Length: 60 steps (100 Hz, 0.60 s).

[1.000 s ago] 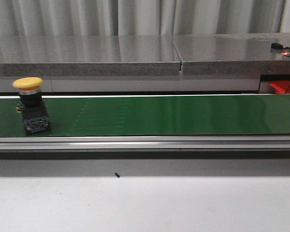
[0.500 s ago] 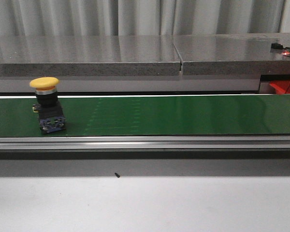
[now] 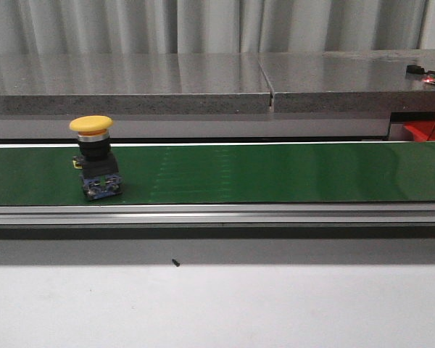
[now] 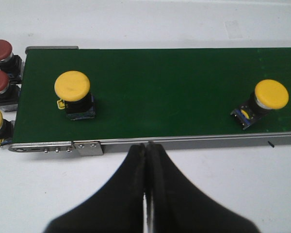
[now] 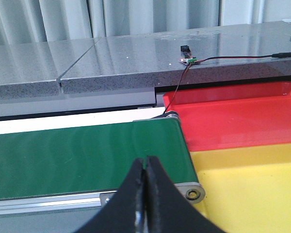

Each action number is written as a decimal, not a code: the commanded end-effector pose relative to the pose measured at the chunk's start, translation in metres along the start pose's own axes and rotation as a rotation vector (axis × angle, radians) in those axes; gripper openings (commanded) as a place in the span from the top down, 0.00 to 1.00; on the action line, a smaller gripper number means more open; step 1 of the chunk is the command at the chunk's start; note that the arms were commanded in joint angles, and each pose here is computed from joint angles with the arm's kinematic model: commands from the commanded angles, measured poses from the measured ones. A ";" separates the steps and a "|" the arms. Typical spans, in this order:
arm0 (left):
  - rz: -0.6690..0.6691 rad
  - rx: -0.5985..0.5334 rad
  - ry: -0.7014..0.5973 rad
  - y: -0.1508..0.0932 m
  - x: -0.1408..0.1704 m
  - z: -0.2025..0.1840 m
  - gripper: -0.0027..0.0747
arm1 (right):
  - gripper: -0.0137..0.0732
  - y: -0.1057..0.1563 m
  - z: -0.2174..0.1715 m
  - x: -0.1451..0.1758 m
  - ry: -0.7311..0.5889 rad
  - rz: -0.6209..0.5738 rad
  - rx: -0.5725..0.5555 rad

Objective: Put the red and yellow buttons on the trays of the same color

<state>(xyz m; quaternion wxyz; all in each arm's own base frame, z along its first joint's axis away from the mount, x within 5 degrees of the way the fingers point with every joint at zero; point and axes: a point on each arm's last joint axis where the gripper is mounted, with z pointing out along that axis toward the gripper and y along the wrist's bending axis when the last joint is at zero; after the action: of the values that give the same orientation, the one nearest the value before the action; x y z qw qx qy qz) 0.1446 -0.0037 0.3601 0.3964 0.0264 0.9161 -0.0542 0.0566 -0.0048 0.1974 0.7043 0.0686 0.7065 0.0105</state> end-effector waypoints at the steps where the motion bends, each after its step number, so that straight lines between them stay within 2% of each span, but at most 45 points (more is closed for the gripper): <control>1: 0.015 0.001 -0.101 -0.003 0.003 -0.010 0.99 | 0.92 0.002 -0.003 -0.013 -0.112 -0.013 -0.012; 30: 0.021 0.000 -0.170 -0.009 0.048 -0.023 0.99 | 0.92 0.002 -0.003 -0.013 -0.112 -0.014 -0.012; 60: 0.067 0.036 -0.226 -0.015 0.076 -0.030 0.99 | 0.92 0.004 -0.005 -0.024 -0.235 -0.009 -0.035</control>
<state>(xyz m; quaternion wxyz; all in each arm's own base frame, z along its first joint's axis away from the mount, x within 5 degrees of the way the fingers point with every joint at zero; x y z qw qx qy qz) 0.0700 -0.0132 0.3152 0.4532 0.0558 0.8881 -0.0526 0.0564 -0.0043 0.2050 0.7330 0.0636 0.6771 0.0130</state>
